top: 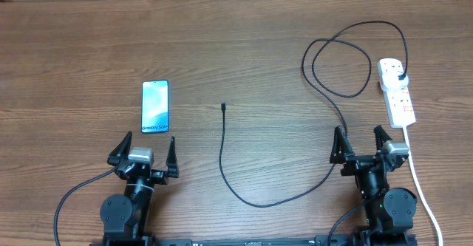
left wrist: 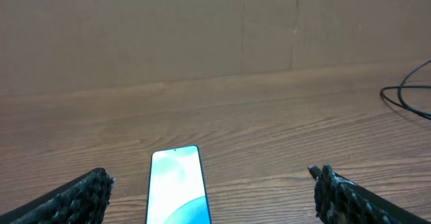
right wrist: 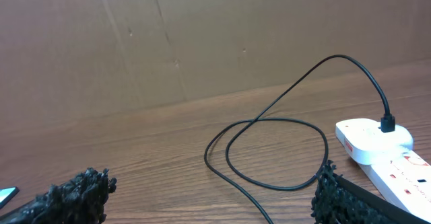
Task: Plug charger to phone and switch on socket
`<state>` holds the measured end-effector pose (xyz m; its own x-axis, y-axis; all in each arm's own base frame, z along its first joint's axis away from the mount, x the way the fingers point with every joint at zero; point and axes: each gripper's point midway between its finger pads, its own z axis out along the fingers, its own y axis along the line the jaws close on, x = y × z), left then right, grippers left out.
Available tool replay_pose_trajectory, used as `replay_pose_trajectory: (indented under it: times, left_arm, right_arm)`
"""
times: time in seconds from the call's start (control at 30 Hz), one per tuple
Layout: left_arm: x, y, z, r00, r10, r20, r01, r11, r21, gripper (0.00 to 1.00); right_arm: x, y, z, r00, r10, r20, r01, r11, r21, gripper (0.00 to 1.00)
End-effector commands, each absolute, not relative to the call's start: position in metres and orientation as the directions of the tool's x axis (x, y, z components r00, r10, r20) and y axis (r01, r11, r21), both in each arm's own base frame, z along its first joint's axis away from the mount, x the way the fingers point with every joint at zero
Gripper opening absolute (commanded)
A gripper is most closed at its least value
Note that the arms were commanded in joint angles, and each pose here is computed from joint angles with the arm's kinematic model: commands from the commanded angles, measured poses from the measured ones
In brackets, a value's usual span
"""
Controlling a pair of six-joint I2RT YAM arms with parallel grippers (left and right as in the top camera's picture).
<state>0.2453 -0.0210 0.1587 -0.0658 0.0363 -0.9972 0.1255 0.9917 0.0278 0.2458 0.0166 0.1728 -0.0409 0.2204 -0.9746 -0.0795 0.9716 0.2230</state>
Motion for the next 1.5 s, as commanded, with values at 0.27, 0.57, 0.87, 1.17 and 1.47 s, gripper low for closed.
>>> replay_pose_trajectory:
  times: [0.27, 0.57, 0.87, 1.17, 1.47]
  left_arm:
    - [0.2460, -0.0175, 0.1549, -0.076, 0.055, -0.996, 0.111, 0.993, 0.047, 0.99]
    - [0.2460, -0.0175, 0.1549, -0.076, 0.055, -0.996, 0.111, 0.993, 0.047, 1.00]
    - [0.2460, -0.0175, 0.1549, -0.076, 0.055, -0.996, 0.111, 0.993, 0.047, 1.00]
    - [0.2460, -0.0175, 0.1549, -0.076, 0.055, -0.996, 0.111, 0.993, 0.047, 0.99]
    - [0.2460, -0.0175, 0.1549, -0.076, 0.055, -0.996, 0.111, 0.993, 0.047, 0.99]
  right_arm:
    - [0.2459, 0.0165, 0.1704, -0.039, 0.223, -0.974, -0.077, 0.971, 0.225, 1.00]
    - [0.2459, 0.0165, 0.1704, -0.039, 0.223, -0.974, -0.076, 0.971, 0.225, 1.00]
    - [0.2459, 0.0165, 0.1704, -0.039, 0.223, -0.974, -0.076, 0.971, 0.225, 1.00]
    - [0.2459, 0.0165, 0.1704, -0.039, 0.223, -0.974, -0.076, 0.971, 0.225, 1.00]
    - [0.2459, 0.0165, 0.1704, -0.039, 0.223, -0.974, -0.077, 0.971, 0.225, 1.00]
